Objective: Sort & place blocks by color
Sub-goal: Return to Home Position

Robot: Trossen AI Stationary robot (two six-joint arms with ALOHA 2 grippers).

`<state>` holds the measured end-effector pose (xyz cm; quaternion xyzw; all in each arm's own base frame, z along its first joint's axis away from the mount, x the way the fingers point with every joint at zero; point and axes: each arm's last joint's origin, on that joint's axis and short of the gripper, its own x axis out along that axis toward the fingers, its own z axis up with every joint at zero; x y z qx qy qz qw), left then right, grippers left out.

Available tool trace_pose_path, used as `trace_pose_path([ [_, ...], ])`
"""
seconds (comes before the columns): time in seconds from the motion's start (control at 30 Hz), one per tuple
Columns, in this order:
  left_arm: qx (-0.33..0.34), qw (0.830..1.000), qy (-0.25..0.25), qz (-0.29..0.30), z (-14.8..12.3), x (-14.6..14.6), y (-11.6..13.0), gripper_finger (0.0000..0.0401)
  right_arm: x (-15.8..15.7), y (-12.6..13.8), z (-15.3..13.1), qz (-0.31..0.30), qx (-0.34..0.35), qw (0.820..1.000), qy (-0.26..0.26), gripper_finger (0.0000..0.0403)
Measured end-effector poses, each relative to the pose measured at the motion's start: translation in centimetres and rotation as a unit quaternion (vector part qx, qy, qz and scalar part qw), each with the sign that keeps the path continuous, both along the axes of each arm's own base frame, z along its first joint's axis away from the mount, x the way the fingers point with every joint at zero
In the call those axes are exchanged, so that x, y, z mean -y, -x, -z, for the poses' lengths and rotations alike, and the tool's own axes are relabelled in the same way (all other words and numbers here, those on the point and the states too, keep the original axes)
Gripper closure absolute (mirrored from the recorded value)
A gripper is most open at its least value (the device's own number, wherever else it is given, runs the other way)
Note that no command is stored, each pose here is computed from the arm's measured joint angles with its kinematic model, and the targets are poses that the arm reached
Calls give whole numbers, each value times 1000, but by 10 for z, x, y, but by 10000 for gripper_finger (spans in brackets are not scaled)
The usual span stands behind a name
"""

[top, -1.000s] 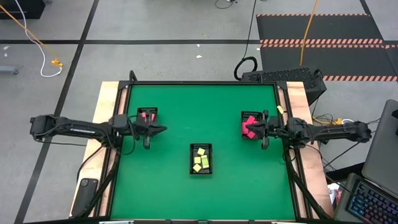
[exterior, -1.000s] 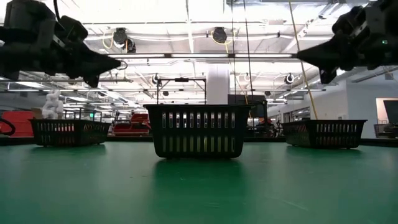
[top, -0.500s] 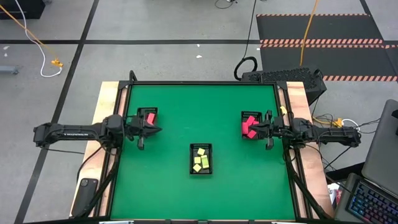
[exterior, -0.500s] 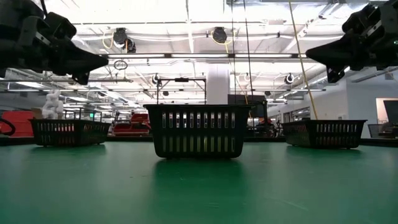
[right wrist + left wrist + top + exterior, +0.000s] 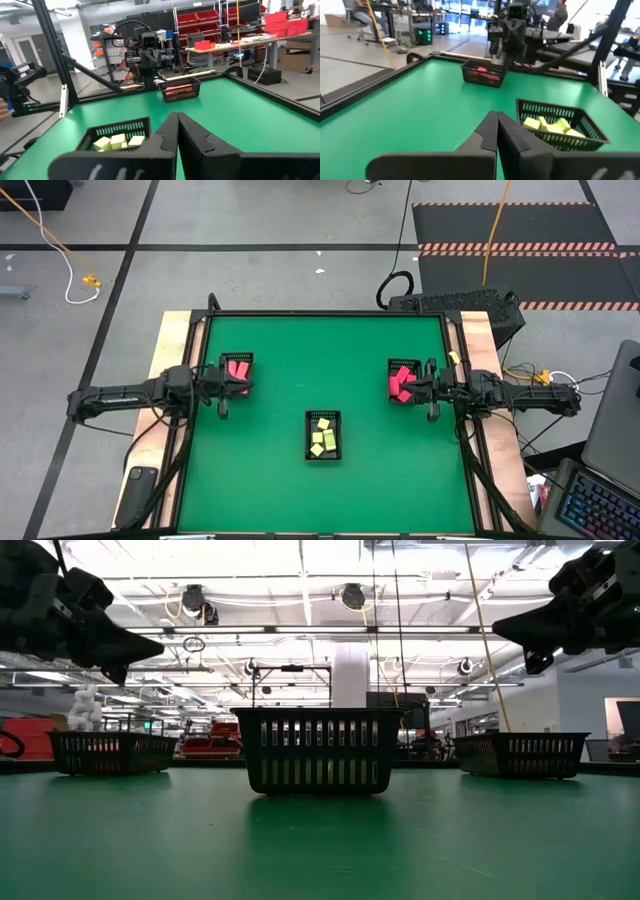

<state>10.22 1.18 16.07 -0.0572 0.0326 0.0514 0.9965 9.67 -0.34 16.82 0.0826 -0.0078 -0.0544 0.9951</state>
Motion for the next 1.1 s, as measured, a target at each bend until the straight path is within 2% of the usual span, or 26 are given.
trace_pose_path([
  [0.37, 2, 1000, 9, 14, -1, 9, -1, 400, 1, 0, 0, 11, 0, 1000, 6, 403],
  [0.53, 2, 1000, -26, 16, -1, 12, -1, 400, 1, 0, 0, 4, -2, 1000, 11, 403],
  [0.77, -2, 999, -39, 17, -1, 12, -1, 399, 0, 0, 1, -12, -6, 1000, 18, 403],
  [1.1, -25, 998, -48, 21, 3, 12, -3, 374, -1, -2, 2, -14, -14, 1000, 16, 403],
])
